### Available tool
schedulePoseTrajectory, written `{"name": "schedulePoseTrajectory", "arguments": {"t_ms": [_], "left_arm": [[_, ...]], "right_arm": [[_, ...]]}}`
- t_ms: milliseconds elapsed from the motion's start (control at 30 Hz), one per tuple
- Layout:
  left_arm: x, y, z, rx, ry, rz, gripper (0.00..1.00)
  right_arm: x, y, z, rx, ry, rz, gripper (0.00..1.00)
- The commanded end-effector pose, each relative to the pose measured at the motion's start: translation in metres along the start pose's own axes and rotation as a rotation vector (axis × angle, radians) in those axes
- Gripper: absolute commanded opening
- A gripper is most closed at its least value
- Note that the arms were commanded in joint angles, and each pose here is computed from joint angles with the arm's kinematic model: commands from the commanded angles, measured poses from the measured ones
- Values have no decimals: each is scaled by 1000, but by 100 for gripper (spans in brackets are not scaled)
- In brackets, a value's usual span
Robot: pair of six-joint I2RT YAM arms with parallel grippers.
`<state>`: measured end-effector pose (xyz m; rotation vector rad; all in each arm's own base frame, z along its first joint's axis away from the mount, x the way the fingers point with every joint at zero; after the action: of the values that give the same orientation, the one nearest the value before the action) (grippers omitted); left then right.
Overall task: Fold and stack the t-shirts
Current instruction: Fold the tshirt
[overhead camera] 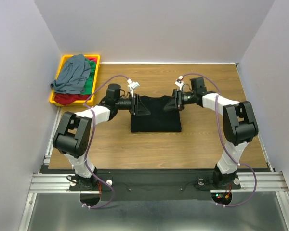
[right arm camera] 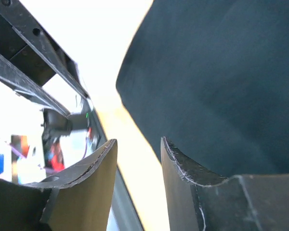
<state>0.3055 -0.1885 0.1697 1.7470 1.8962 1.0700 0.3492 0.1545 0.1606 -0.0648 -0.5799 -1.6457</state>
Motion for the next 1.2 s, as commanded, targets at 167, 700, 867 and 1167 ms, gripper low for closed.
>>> {"name": "schedulePoseTrajectory", "arguments": {"t_ms": [167, 700, 867, 1167], "left_arm": [[-16, -69, 61, 247, 73, 125, 38], [19, -51, -10, 42, -54, 119, 39], [2, -75, -2, 108, -55, 173, 39], [13, -116, 82, 385, 124, 224, 39]], "right_arm": [[-30, -55, -73, -142, -90, 138, 42], [-2, -52, 8, -51, 38, 133, 41], [-26, -77, -14, -98, 19, 216, 41], [-21, -89, -88, -206, -121, 205, 39]]}}
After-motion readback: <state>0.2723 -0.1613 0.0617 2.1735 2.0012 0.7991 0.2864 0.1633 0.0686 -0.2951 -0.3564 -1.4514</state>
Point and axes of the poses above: each gripper's point midway between its finger pads, its own x axis back along the fingers, its own z axis along the line the jaws close on, y = z × x, the point moved 9 cm from there along x, back along the fingers, and after that the axes turned 4 degrees about -x, right-handed, at the moved point
